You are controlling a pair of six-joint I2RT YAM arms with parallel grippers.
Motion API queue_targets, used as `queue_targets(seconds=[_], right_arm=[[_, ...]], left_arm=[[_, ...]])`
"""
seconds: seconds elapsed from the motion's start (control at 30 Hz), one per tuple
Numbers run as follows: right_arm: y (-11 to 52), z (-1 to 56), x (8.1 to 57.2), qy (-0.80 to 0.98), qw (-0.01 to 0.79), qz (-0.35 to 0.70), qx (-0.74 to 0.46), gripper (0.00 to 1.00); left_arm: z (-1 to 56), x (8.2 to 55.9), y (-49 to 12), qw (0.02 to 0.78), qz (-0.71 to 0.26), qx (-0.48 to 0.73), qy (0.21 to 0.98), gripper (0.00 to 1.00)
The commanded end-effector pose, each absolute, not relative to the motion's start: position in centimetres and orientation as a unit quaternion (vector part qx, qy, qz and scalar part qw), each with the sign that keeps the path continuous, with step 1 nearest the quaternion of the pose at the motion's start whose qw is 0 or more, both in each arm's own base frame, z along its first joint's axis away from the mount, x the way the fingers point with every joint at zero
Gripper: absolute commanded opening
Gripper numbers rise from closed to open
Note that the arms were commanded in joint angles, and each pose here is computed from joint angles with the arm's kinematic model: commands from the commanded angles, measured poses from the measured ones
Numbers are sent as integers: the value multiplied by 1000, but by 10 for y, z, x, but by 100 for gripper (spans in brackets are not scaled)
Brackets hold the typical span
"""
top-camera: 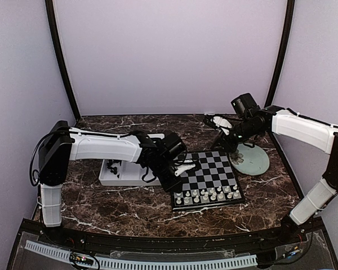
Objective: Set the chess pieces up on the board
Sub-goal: Place the pawn on a2.
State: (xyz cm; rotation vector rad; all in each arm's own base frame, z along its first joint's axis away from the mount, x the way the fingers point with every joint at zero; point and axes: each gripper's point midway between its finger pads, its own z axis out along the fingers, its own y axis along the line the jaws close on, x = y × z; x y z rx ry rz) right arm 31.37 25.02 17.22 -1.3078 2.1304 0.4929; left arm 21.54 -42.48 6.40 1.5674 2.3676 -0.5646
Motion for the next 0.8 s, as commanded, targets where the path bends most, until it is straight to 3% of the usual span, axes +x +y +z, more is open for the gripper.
queue_targets(seconds=[0.0, 0.4, 0.77], right_arm=[[249, 178, 317, 797, 307, 184, -486, 26], [249, 178, 317, 797, 308, 183, -486, 26], [248, 185, 317, 796, 312, 186, -484, 26]], left_arm=[[66, 214, -426, 123, -187, 547, 806, 10], [61, 217, -427, 126, -182, 547, 808, 10], [66, 220, -425, 126, -173, 545, 811, 22]])
